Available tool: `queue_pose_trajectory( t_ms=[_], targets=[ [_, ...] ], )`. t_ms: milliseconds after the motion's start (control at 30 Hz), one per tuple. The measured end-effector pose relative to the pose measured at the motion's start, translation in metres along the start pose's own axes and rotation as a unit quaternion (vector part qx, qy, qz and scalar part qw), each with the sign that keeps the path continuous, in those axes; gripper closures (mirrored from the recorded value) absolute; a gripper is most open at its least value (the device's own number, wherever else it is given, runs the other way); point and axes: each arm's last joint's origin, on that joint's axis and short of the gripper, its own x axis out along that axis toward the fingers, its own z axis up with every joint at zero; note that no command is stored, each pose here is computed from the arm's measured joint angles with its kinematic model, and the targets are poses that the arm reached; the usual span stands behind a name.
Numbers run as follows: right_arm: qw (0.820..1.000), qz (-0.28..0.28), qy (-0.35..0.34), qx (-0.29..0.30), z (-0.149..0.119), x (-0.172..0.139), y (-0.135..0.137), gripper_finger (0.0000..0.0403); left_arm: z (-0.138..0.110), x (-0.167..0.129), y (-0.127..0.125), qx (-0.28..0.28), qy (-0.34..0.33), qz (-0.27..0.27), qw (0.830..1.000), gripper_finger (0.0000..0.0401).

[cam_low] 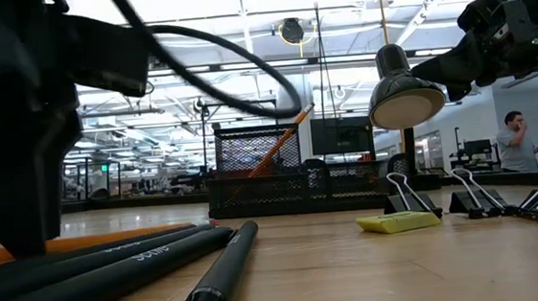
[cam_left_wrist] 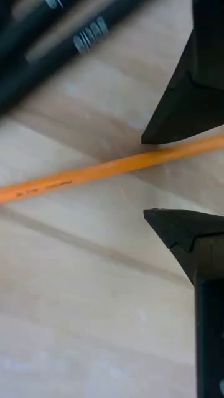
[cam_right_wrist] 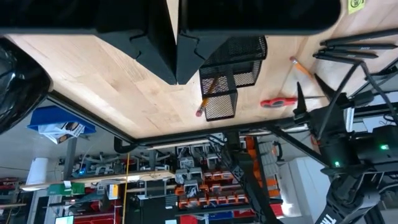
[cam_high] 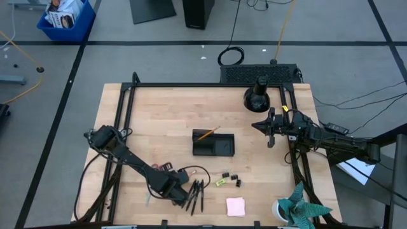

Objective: Pick and place office supplies into organizer
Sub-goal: Put the yellow pencil into the black desk organizer

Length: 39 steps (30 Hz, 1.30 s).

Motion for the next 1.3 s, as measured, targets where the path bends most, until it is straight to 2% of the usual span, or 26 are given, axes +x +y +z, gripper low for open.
queue_pose_trajectory(
  t_ms=[300, 467, 567, 700, 833, 1100, 1300],
  targets=[
    [1.000, 0.000, 0.000, -0.001, 0.000, 0.000, 0.000, 0.0399, 0.001, 0.002, 0.001, 0.046, 0.002, 0.004, 0.999, 0.0219],
    [1.000, 0.000, 0.000, -0.001, 0.000, 0.000, 0.000, 0.0399, 0.005, -0.007, 0.002, 0.056, -0.020, 0.002, 0.998, 0.0219],
    [1.000, 0.000, 0.000, -0.001, 0.000, 0.000, 0.000, 0.0399, 0.013, -0.012, 0.009, 0.046, -0.033, 0.016, 0.998, 0.0219],
    [1.000, 0.000, 0.000, -0.001, 0.000, 0.000, 0.000, 0.0399, 0.033, -0.022, 0.018, -0.011, -0.068, 0.007, 0.998, 0.0219],
    [1.000, 0.000, 0.000, 0.000, 0.000, 0.000, 0.000, 0.0399, 0.052, -0.017, 0.033, -0.055, -0.045, -0.004, 0.997, 0.0219],
    [1.000, 0.001, 0.001, 0.000, 0.000, 0.000, 0.000, 0.0399, 0.080, -0.014, 0.051, -0.062, -0.033, -0.059, 0.996, 0.0219],
    [1.000, 0.001, 0.001, 0.000, 0.000, 0.000, 0.000, 0.0399, 0.088, -0.013, 0.053, -0.062, -0.032, -0.091, 0.993, 0.0219]
  ],
)
